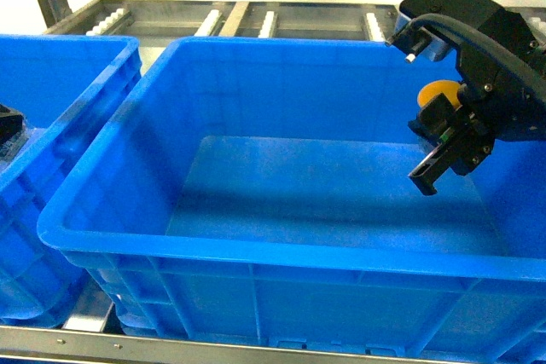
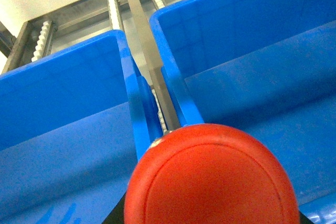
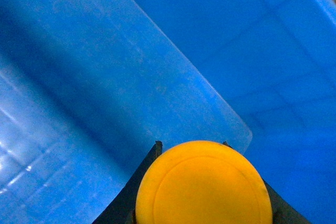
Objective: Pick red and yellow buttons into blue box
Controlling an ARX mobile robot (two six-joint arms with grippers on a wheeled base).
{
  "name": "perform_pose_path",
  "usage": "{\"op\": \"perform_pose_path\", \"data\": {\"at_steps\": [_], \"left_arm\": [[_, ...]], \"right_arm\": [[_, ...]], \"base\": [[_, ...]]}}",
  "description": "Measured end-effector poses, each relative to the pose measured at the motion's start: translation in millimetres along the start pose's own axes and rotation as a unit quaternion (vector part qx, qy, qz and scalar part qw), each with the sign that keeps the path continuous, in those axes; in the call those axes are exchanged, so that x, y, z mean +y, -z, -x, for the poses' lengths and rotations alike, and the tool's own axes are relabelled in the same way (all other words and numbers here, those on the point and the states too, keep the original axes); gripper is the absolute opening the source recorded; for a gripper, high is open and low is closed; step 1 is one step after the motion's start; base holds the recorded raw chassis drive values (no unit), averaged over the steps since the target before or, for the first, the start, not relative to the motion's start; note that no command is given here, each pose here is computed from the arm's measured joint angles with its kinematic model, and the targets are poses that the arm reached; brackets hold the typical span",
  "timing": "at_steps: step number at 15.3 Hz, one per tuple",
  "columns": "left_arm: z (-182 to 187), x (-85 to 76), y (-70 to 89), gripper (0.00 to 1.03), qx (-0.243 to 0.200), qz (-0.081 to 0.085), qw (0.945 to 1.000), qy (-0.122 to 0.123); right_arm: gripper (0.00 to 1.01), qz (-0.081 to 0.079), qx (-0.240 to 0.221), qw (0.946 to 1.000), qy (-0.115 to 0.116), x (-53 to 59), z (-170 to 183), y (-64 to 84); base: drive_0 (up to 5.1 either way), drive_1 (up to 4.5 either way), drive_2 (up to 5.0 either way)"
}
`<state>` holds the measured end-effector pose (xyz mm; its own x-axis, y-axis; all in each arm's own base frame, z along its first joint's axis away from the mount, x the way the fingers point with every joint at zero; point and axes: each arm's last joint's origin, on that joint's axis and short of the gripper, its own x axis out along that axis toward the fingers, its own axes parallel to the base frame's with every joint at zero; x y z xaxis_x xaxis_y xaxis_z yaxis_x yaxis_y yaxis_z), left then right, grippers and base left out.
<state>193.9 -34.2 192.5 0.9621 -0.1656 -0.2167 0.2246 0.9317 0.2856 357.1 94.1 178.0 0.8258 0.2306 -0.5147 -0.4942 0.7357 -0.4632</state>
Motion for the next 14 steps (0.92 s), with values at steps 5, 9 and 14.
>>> {"op": "perform_pose_path", "data": {"at_steps": [5, 9, 14], "left_arm": [[0.0, 0.0, -0.1, 0.24, 0.000, 0.000, 1.0000, 0.000], [0.0, 0.0, 0.0, 0.24, 0.000, 0.000, 1.0000, 0.000], [0.0, 0.0, 0.0, 0.24, 0.000, 0.000, 1.0000, 0.000]], "right_arm": [[0.29, 0.001, 0.059, 0.9981, 0.014, -5.7, -19.9, 15.9], [0.29, -0.001, 0.043, 0.9990, 0.008, -1.8, -20.8, 10.4], [0.84, -0.003, 0.047, 0.9989, -0.001, 1.0, -20.2, 9.6]], "base": [[0.0, 0.00, 0.0], [0.0, 0.00, 0.0], [0.0, 0.00, 0.0]]}}
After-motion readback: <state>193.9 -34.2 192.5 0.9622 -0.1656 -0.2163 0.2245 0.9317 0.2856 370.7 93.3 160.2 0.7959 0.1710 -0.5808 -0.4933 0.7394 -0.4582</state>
